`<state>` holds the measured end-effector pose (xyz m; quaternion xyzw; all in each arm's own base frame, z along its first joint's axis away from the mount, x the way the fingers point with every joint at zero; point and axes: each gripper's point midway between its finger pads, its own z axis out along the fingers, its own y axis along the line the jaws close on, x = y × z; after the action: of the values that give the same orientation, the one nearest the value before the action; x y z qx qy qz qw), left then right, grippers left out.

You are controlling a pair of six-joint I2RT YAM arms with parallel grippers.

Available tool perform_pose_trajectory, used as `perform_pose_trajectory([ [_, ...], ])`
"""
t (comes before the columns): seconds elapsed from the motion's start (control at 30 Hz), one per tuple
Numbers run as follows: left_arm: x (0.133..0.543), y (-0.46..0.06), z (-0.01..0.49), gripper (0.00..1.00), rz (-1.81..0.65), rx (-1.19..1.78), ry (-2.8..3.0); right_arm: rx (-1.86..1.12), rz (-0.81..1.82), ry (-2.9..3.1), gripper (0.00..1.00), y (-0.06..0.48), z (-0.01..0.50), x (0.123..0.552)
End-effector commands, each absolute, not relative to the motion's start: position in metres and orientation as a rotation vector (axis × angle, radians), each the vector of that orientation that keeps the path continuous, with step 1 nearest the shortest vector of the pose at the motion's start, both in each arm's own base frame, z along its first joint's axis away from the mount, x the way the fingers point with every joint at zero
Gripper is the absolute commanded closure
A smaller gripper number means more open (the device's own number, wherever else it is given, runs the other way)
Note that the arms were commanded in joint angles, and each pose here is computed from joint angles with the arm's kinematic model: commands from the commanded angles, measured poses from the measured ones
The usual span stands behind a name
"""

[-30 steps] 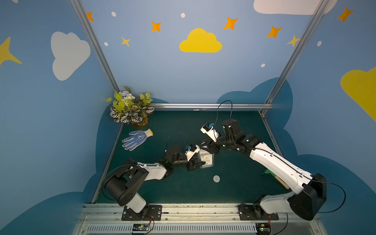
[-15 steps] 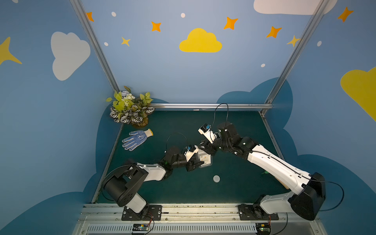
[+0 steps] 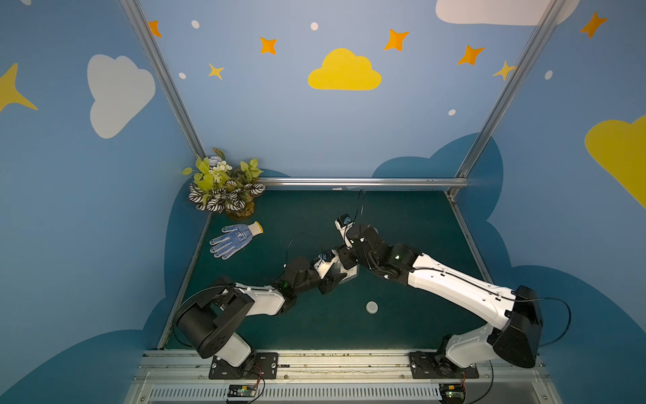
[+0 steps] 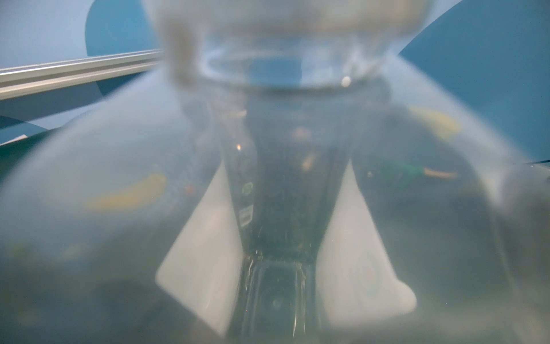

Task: Screw on the bottle caps
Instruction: Screw the bottle cap onto the plastic bottle.

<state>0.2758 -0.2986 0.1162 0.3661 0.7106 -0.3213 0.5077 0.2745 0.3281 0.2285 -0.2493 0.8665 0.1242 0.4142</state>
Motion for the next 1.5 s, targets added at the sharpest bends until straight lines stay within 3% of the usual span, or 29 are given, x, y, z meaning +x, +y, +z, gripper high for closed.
perform_pose_trajectory([
  [0.0, 0.29, -0.304, 0.177, 0.98, -0.713, 0.816, 1.494, -0.46, 0.133, 2.253, 1.0, 0.308, 0.208, 0.28],
  [0.17, 0.29, -0.307, 0.178, 0.98, -0.715, 0.821, 1.499, -0.412, 0.058, 2.256, 1.0, 0.306, 0.209, 0.28],
  [0.23, 0.29, -0.308, 0.176, 0.98, -0.722, 0.83, 1.506, -0.437, 0.058, 2.249, 0.8, 0.306, 0.213, 0.28],
  [0.37, 0.285, -0.311, 0.169, 0.98, -0.748, 0.864, 1.52, -0.545, 0.218, 2.221, 0.53, 0.316, 0.227, 0.275],
  [0.77, 0.269, -0.32, 0.163, 0.98, -0.868, 0.958, 1.532, -0.852, 0.533, 2.049, 0.25, 0.31, 0.273, 0.263],
  [1.07, 0.261, -0.325, 0.163, 0.98, -0.966, 1.004, 1.528, -1.044, 0.76, 1.95, 0.25, 0.302, 0.28, 0.252],
  [1.47, 0.255, -0.33, 0.165, 0.98, -1.067, 1.052, 1.535, -1.114, 0.852, 1.871, 0.39, 0.3, 0.284, 0.249],
])
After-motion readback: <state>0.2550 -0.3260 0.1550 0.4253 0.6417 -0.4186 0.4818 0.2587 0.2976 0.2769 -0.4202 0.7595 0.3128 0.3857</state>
